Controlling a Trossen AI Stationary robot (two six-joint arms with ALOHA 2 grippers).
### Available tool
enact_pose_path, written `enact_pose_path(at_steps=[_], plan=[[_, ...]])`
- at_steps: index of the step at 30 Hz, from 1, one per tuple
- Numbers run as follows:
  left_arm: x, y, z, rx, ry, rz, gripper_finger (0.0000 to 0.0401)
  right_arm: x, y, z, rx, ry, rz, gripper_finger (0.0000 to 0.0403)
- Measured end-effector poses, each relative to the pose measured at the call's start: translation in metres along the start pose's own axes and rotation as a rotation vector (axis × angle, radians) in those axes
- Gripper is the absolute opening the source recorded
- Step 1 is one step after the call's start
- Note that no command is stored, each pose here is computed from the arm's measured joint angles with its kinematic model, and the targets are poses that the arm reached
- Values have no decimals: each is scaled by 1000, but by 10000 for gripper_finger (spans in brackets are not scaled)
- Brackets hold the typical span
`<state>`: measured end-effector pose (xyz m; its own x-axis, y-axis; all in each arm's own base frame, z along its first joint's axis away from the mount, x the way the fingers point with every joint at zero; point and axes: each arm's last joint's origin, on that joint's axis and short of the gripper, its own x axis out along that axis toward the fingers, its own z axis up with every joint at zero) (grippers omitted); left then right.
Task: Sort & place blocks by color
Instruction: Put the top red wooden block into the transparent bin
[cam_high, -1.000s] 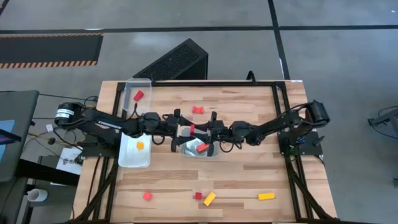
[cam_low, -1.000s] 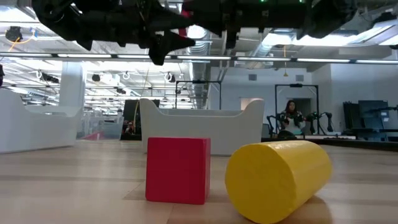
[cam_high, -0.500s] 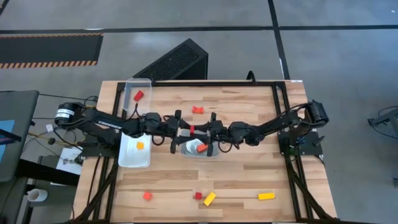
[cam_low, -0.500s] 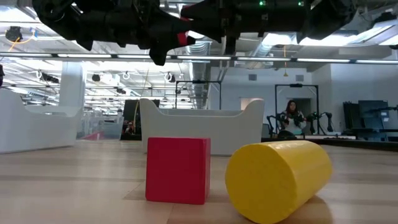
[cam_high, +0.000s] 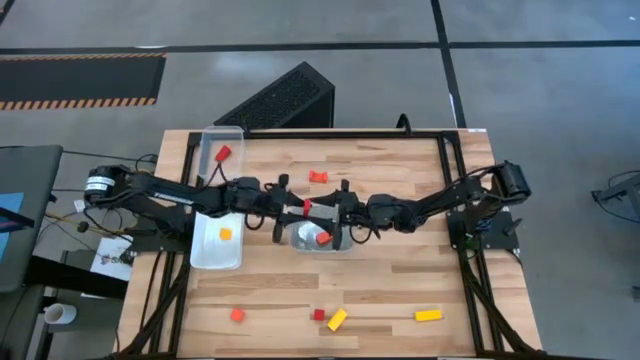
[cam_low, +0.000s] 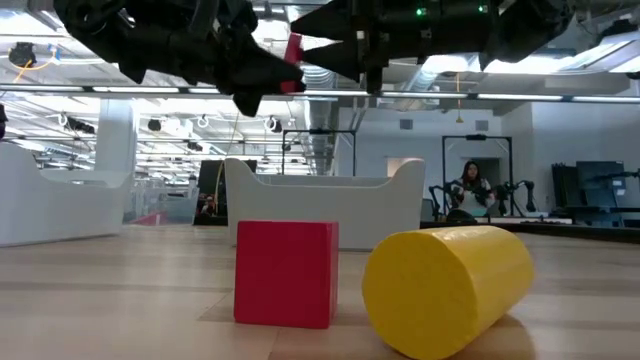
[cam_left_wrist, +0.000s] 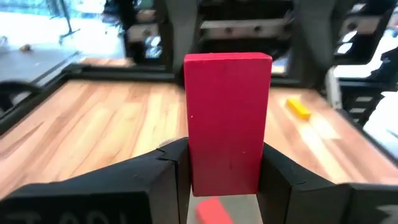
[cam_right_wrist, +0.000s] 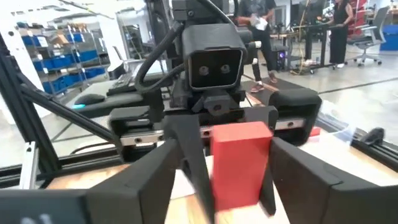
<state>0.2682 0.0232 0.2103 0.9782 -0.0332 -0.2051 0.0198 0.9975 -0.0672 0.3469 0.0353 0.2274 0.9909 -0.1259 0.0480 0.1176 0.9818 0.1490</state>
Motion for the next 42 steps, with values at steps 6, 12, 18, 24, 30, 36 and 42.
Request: enact_pose_path(at_steps=[6,12,18,24,30,36,42], plan=[[-34,24,5,-39,136,199,99,-17,7,18,-20,96,26,282],[-92,65,3,-159,295,552,99,-49,29,26,14,266,-66,281],[-129,101,-15,-356,433,761,99,-87,64,34,-8,310,-79,281],[-151,121,-26,-531,495,774,99,-121,89,42,-112,255,-176,281],[-163,145,-18,-609,694,914,99,-142,101,51,-184,211,-190,281],[-157,162,-21,-714,919,868,99,-151,106,58,-156,190,-152,281],[-148,177,-32,-687,1055,859,173,-151,105,58,-164,183,-180,281]])
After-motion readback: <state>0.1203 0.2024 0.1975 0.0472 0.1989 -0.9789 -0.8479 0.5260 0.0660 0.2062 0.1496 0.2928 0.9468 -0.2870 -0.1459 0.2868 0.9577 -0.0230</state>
